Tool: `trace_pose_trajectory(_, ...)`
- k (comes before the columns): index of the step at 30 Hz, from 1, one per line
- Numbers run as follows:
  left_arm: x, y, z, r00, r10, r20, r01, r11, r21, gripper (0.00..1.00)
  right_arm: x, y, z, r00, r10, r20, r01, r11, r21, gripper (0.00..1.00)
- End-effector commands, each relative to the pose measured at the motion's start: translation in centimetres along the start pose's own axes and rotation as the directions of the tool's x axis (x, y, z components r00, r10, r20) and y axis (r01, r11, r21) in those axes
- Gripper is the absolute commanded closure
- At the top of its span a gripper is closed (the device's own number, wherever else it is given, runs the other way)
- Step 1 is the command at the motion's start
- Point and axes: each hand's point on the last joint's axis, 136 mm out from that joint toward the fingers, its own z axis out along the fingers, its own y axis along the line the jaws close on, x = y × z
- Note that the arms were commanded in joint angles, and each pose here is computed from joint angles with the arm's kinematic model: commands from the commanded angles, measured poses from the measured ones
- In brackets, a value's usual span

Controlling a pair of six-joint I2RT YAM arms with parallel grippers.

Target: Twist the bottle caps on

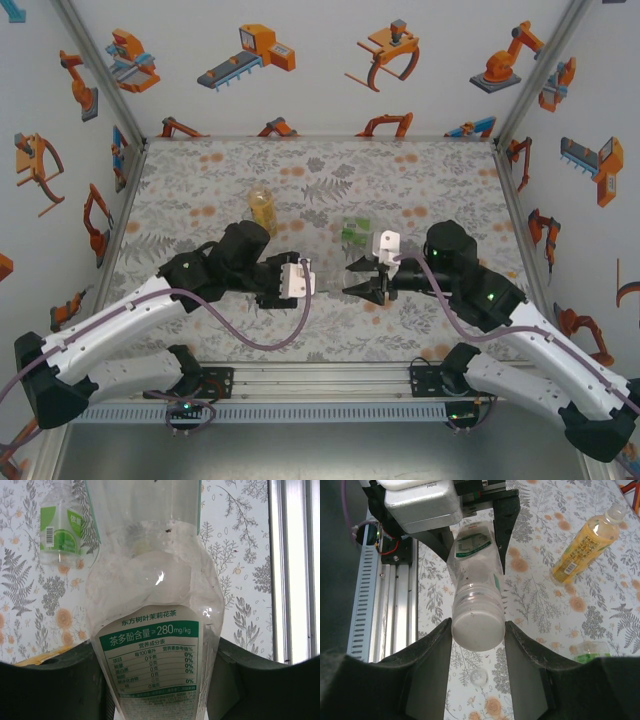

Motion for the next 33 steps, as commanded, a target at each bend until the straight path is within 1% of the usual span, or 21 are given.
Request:
trace_pose_trajectory(1,-1.1,-0.6,-0.7,0.998,0.033,0.047,-0.034,0.999,0.023,1.00,-0.3,-0.3,0.2,1.000,0.002,0.007,-0.003,1.000,0.008,0.85)
trace_pose_trajectory(8,-1.2,-0.7,-0.8,0.998,0.036,0.052,-0.037,0.999,0.028,1.00,-0.9,0.4,0.4,1.000,-0.002,0.025,0.003,0.999,-0.043,0.85)
trace_pose_trajectory(11,-1.1,-0.8,-0.8,0.998,0.036,0.050,-0.038,0.999,0.029,1.00,-1.0,0.4,0.3,1.000,-0.001,0.026,0.002,0.999,-0.045,0.85)
trace_pose_trajectory(24,-0.6,-0.4,-0.5,0.999,0.032,0.016,-0.032,0.999,0.015,1.00,-1.5,0.6,0.1,1.000,-0.008,0.002,0.008,0.998,-0.057,0.93)
trace_pose_trajectory(33,-0.5,-0.4,-0.3,1.000,0.029,0.011,-0.030,0.999,0.020,1.00,-1.6,0.5,0.3,1.000,-0.016,-0.004,0.016,0.998,-0.059,0.95)
